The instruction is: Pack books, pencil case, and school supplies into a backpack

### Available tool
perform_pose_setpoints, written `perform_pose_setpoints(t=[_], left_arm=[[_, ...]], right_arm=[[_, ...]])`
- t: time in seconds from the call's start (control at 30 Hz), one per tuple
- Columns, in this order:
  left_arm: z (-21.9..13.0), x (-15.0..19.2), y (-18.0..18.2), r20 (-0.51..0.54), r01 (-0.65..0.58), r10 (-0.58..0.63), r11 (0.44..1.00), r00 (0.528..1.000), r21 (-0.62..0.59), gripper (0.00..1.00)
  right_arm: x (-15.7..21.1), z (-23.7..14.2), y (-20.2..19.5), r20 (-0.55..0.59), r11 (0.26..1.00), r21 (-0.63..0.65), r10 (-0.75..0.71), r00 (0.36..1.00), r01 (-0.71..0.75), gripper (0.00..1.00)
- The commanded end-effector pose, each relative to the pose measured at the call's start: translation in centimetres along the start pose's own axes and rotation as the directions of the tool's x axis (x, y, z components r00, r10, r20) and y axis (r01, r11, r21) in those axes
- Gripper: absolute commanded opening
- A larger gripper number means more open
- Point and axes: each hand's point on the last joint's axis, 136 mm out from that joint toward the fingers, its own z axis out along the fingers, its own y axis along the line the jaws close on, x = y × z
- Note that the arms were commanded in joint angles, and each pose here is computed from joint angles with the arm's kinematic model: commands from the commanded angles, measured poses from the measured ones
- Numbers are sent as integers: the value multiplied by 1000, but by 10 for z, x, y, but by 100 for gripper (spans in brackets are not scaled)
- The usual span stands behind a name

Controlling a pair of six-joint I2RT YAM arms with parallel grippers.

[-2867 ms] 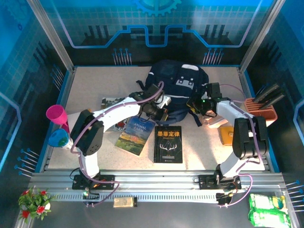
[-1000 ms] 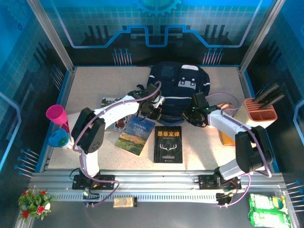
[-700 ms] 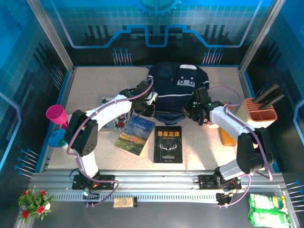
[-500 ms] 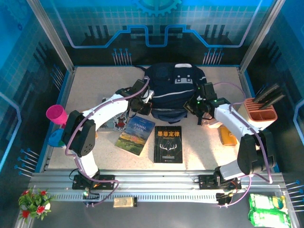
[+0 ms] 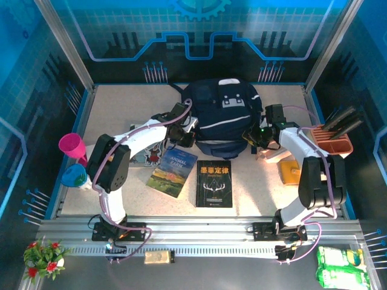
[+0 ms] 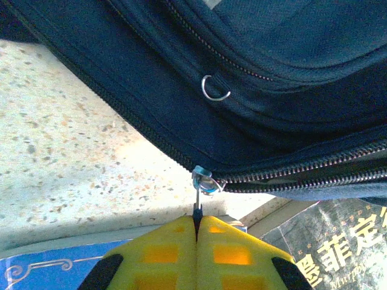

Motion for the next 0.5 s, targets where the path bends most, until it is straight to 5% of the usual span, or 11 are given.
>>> perform_pose_setpoints(t=[0.0,0.13,0.47], left_arm=[[2,-4,-10,-7,30,-30,998,1000,54,0],[6,-2,-23,-15,4,-3,998,1000,60,0],[3,3,-41,-9,-16,17,996,1000,87,0]], right_arm=[[-21,-7,1,95,1000,-14,2,996,0,34],[-12,-21,5,136,999,-26,34,990,-31,59],[57,-24,14,120,977,27,207,971,-212,81]])
